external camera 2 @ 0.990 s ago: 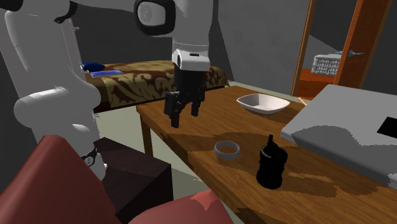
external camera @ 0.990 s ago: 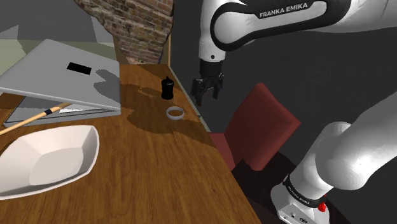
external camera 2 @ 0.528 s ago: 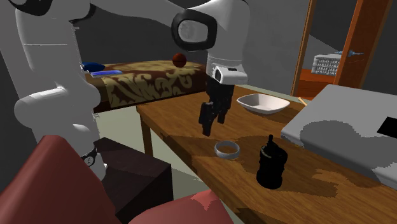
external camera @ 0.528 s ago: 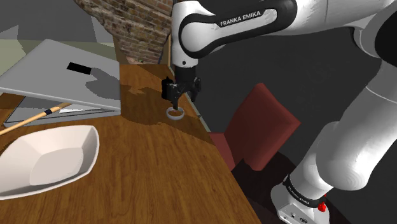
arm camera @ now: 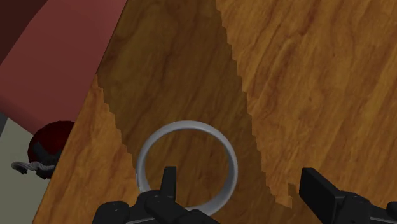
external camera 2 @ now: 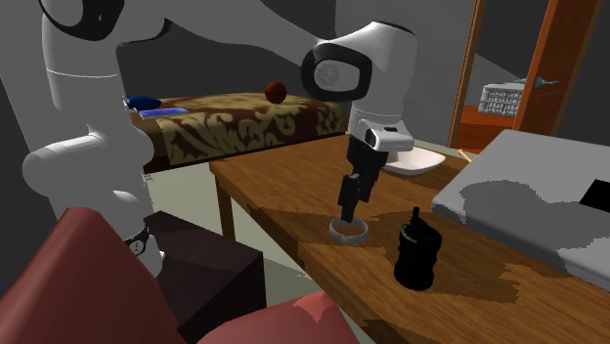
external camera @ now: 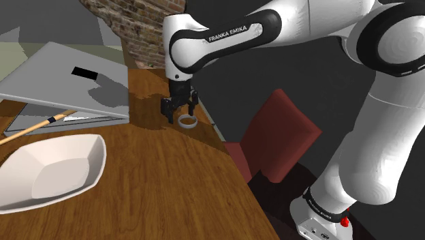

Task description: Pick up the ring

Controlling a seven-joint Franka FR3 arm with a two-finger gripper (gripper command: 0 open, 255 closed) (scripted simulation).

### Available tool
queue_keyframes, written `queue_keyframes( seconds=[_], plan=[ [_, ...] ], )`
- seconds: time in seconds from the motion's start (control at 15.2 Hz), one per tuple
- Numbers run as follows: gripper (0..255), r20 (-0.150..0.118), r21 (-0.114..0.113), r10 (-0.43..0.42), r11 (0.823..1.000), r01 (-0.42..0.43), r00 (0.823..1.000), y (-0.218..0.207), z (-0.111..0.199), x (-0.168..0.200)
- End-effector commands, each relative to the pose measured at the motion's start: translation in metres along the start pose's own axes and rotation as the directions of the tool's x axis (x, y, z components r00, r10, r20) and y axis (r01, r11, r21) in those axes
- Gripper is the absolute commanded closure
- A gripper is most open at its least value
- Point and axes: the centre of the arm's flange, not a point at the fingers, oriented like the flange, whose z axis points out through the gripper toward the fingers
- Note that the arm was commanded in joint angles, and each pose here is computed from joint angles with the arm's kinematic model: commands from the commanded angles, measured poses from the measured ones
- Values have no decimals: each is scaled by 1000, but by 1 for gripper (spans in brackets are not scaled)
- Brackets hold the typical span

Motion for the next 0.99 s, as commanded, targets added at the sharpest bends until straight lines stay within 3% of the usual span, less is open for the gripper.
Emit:
queue_keyframes(
  seconds=[0.0,0.33,0.4,0.92],
  plan=[
    [0,0,0,0,1000,0,1000,-1,10,3],
    [0,0,0,0,1000,0,1000,-1,24,5],
    [255,0,0,0,1000,0,1000,-1,24,5],
    [255,0,0,0,1000,0,1000,-2,24,6]
  ],
)
